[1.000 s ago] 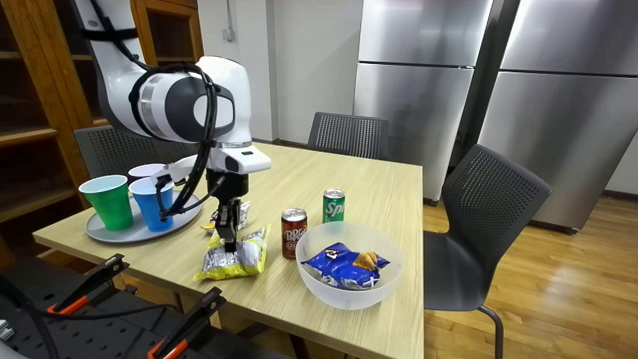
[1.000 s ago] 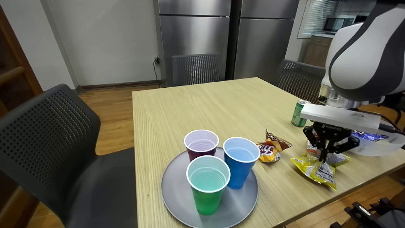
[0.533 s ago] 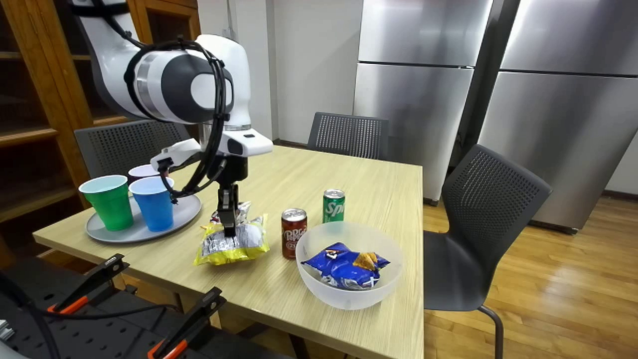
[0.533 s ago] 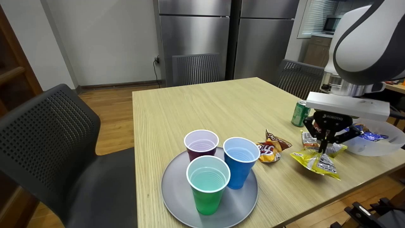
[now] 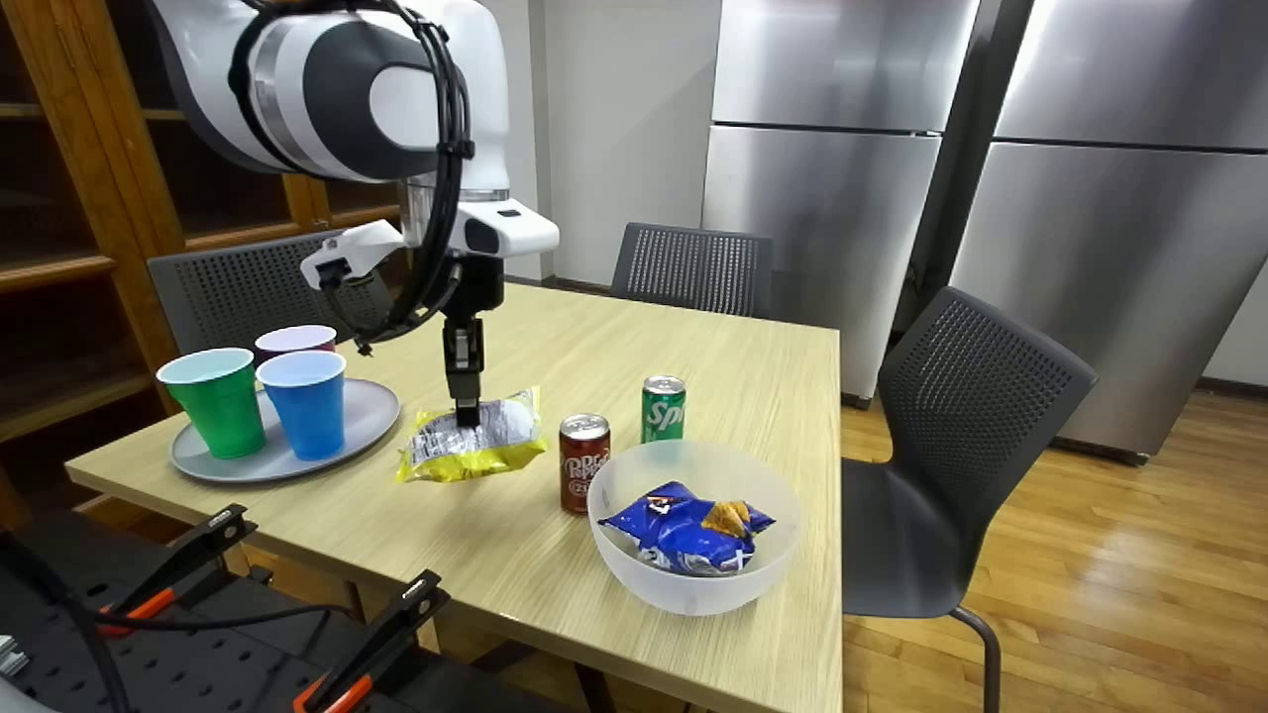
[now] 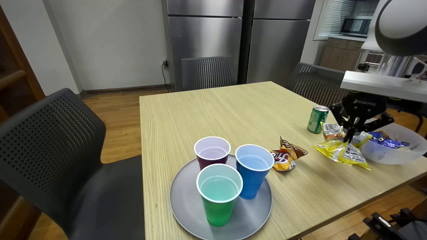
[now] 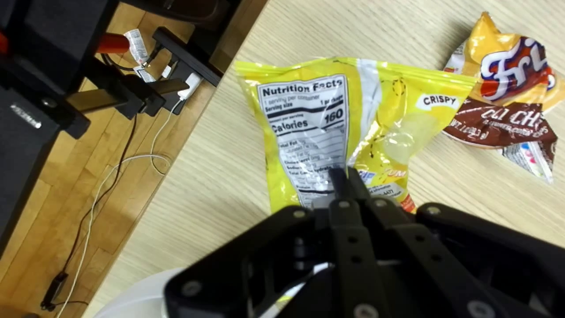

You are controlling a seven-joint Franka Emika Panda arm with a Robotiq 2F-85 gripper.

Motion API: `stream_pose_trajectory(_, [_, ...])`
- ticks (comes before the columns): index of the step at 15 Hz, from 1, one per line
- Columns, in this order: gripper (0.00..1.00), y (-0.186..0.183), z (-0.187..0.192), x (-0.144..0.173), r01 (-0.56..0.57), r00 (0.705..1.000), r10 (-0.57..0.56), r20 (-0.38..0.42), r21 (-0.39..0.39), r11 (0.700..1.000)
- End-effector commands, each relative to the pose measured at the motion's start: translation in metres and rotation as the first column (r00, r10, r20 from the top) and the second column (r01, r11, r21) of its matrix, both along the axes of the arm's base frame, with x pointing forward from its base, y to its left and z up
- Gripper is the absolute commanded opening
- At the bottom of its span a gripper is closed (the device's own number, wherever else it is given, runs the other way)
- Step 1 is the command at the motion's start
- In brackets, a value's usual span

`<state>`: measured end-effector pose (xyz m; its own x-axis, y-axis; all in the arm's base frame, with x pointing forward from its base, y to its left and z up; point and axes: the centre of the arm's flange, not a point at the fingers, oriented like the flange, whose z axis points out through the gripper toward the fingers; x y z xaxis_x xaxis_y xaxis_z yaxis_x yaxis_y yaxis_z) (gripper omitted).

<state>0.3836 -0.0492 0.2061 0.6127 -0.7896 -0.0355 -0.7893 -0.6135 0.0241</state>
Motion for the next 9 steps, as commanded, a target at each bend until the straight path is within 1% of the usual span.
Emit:
stream_pose_trajectory(1, [0.00,-0.015,0.042,-0.013,-0.009,0.999,0.007,0.040,0.032,0.999])
stream_pose_trajectory(5, [0.00,-0.035,0.064,-0.011,0.014,0.996,-0.019,0.082,0.057,0.998])
stream_pose_trajectory(9, [0.00,-0.057,0.084,-0.009,0.061,0.988,-0.072,0.136,0.083,0.995])
